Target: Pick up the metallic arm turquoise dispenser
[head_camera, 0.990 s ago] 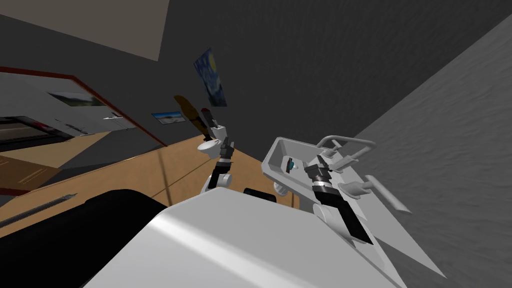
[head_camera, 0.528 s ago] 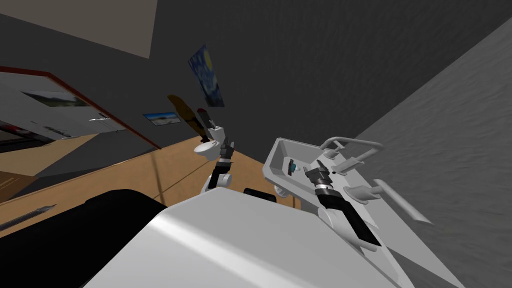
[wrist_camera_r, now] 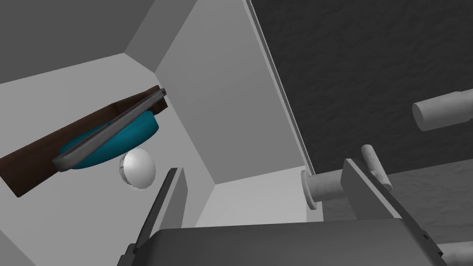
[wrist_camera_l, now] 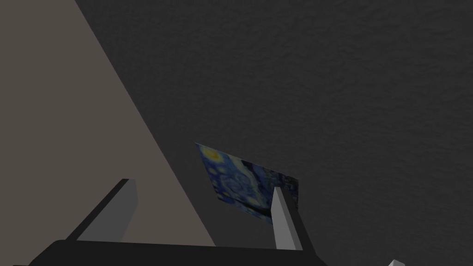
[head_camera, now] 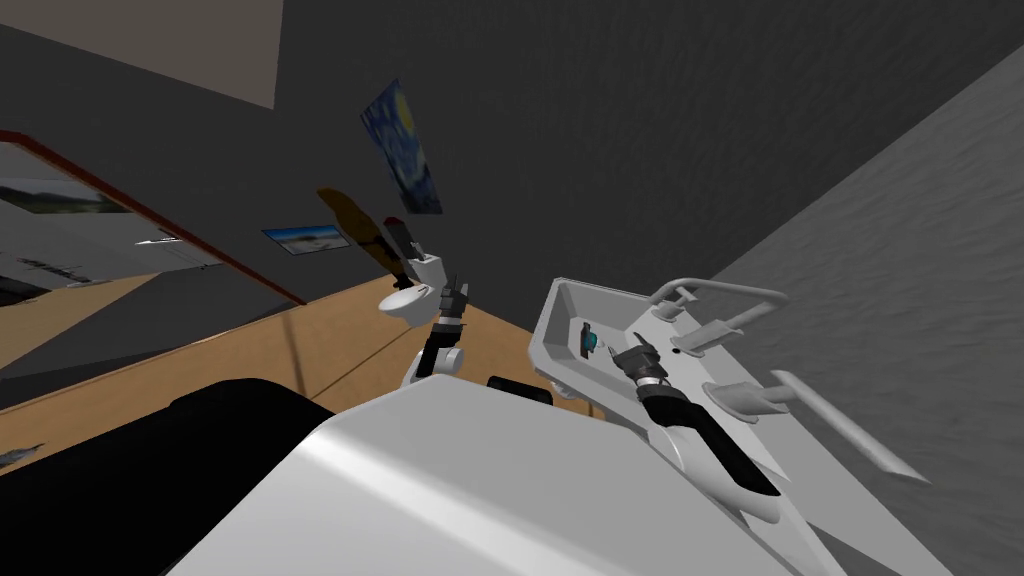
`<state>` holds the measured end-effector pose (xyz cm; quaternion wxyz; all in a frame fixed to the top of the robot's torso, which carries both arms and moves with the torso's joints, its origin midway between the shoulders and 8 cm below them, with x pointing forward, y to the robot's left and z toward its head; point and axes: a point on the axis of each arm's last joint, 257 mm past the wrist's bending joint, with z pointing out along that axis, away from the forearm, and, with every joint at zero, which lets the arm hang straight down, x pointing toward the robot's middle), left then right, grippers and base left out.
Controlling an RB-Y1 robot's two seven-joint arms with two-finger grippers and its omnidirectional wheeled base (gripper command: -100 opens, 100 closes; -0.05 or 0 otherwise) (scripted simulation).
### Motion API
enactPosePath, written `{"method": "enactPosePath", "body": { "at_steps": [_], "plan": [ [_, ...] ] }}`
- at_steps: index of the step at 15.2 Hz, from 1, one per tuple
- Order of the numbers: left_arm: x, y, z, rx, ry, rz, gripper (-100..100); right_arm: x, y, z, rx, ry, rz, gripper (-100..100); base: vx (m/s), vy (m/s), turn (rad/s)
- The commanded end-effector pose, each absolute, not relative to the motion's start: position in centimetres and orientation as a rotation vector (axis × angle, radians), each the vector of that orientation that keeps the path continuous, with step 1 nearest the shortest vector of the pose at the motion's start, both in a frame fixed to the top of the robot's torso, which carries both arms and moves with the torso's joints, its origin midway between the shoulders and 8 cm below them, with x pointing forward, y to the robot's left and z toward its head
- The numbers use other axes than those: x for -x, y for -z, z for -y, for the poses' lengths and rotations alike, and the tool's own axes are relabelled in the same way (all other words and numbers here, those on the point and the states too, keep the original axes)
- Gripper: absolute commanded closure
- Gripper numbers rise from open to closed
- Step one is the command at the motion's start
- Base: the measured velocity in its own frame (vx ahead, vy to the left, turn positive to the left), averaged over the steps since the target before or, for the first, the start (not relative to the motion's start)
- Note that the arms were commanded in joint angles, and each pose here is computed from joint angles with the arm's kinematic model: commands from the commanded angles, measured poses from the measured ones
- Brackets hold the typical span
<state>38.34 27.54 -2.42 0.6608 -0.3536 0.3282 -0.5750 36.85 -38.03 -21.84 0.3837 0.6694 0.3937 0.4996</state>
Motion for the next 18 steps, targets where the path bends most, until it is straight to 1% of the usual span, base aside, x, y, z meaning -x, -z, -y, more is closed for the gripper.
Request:
{"method": "enactPosePath", "body": {
  "at_steps": [1, 7, 8, 11, 12, 17, 18],
  "plan": [
    [-38.3, 2.4, -27.5, 0.8, 1.301, -0.742, 0, -36.1, 23.3, 38.9, -1.787, -1.247, -0.998, -100, 0.089, 0.067, -0.104],
    [-38.3, 2.4, -27.5, 0.8, 1.301, -0.742, 0, -34.6, 26.2, 40.1, -1.929, -1.179, -1.0, -100, 0.079, 0.054, -0.051],
    [-38.3, 2.4, -27.5, 0.8, 1.301, -0.742, 0, -33.5, 27.4, 41.2, -2.014, -1.157, -0.969, -100, 0.079, 0.066, -0.089],
    [-38.3, 2.4, -27.5, 0.8, 1.301, -0.742, 0, -33.1, 28.3, 41.2, -2.049, -1.124, -0.984, -100, 0.081, 0.056, -0.051],
    [-38.3, 2.4, -27.5, 0.8, 1.301, -0.742, 0, -31.9, 29.5, 42.2, -2.132, -1.099, -0.946, -100, 0.086, 0.039, -0.077],
    [-38.3, 2.4, -27.5, 0.8, 1.301, -0.742, 0, -29.5, 32.2, 43.0, -2.283, -0.997, -0.931, -100, 0.109, 0.067, -0.08],
    [-38.3, 2.4, -27.5, 0.8, 1.301, -0.742, 0, -28.4, 32.8, 44.0, -2.35, -0.98, -0.878, -100, 0.12, 0.067, -0.069]
  ]
}}
